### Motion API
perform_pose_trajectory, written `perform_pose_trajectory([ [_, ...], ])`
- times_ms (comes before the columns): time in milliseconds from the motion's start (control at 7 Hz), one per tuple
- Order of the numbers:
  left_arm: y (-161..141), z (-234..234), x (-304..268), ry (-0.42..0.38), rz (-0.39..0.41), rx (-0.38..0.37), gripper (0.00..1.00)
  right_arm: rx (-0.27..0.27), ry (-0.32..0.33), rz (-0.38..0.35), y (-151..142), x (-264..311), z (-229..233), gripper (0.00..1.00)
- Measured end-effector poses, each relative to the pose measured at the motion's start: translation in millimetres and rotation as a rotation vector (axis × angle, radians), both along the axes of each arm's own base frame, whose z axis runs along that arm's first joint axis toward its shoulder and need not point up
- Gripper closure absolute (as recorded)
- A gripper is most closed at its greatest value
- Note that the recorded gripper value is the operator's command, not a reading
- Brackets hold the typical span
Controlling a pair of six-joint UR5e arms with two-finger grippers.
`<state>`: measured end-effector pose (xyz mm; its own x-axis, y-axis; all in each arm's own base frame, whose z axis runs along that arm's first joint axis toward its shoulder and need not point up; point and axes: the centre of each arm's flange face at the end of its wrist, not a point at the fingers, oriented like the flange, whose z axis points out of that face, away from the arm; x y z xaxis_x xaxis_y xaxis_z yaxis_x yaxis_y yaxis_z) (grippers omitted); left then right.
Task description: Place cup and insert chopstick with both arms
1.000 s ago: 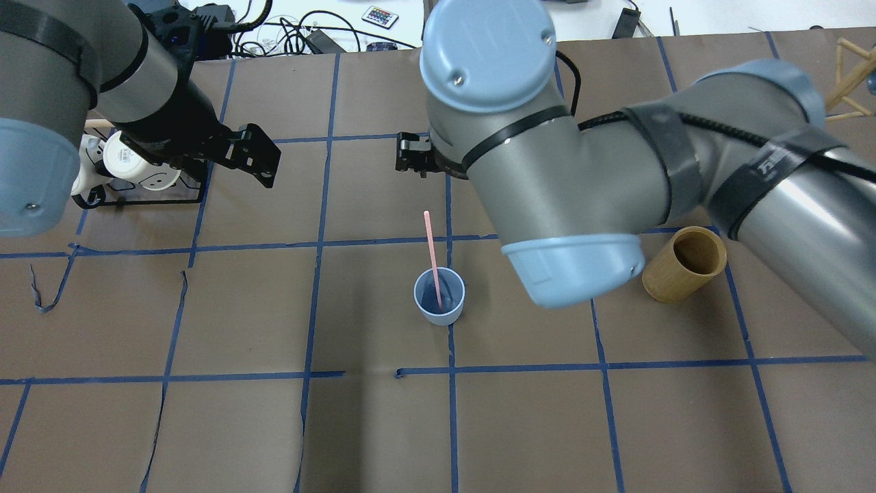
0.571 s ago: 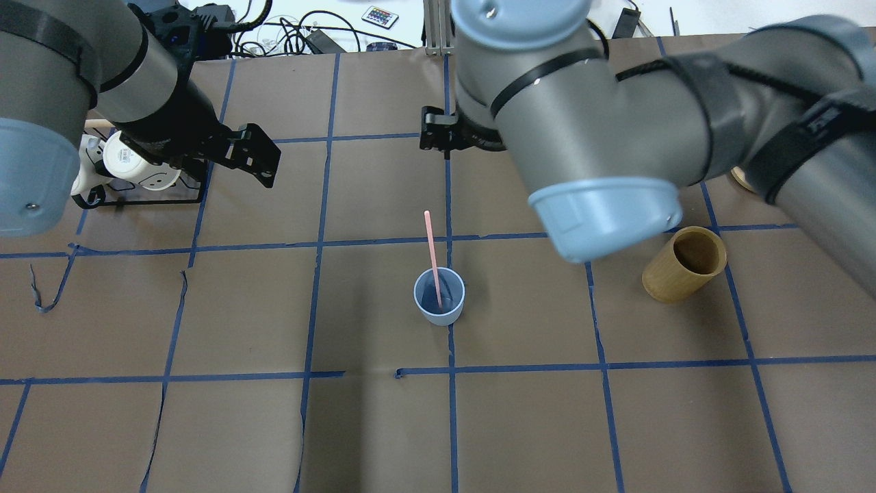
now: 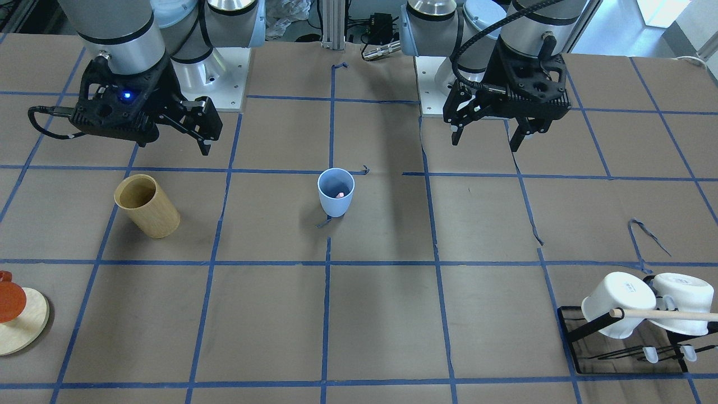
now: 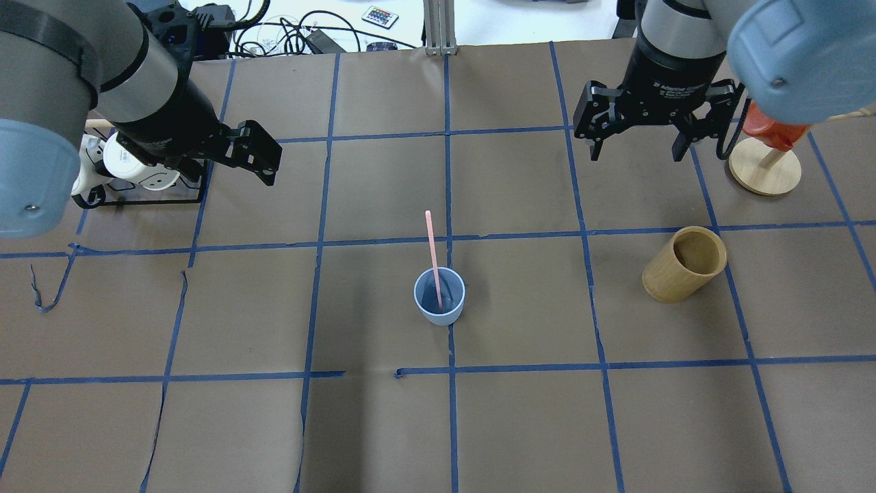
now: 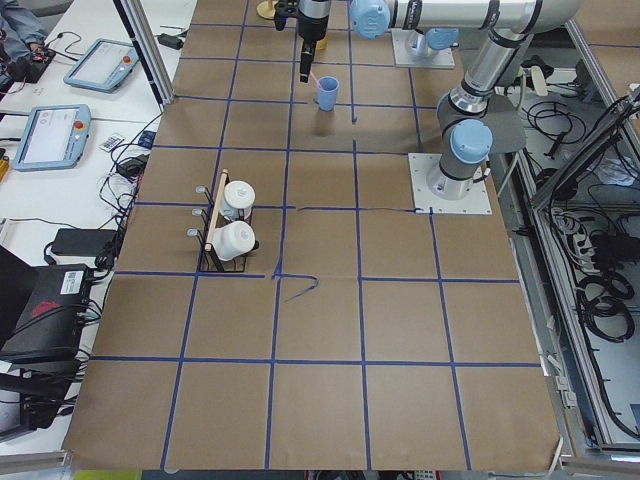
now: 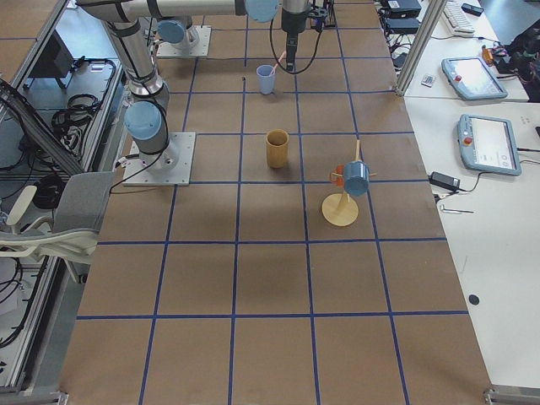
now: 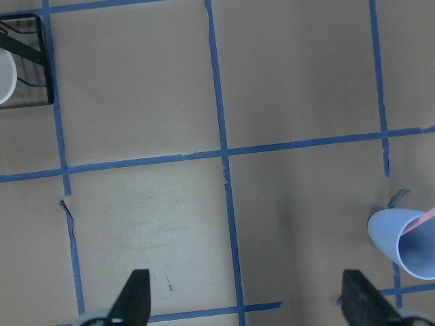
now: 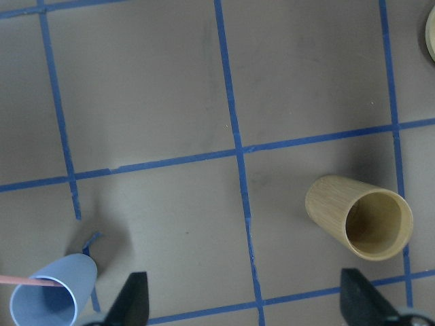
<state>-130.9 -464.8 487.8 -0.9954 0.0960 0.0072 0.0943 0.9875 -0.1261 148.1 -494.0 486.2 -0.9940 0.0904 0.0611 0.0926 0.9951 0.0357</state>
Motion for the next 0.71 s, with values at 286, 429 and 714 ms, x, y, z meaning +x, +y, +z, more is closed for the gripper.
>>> perform_pose_trajectory([
  [286,-0.4,-0.4,-0.3,0.003,0.001,0.001,0.0,0.067,-0.024,0.013,4.0,-30.7,-0.3,0.0],
  [429,-0.6,-0.7,-0.6,0.006,0.001,0.001,0.0,0.091,-0.044,0.007,6.9,-41.7,0.2,0.0],
  [714,-0.8,-0.5,-0.5,0.005,0.002,0.001,0.0,0.104,-0.048,0.002,14.2,-46.6,5.0,0.0],
])
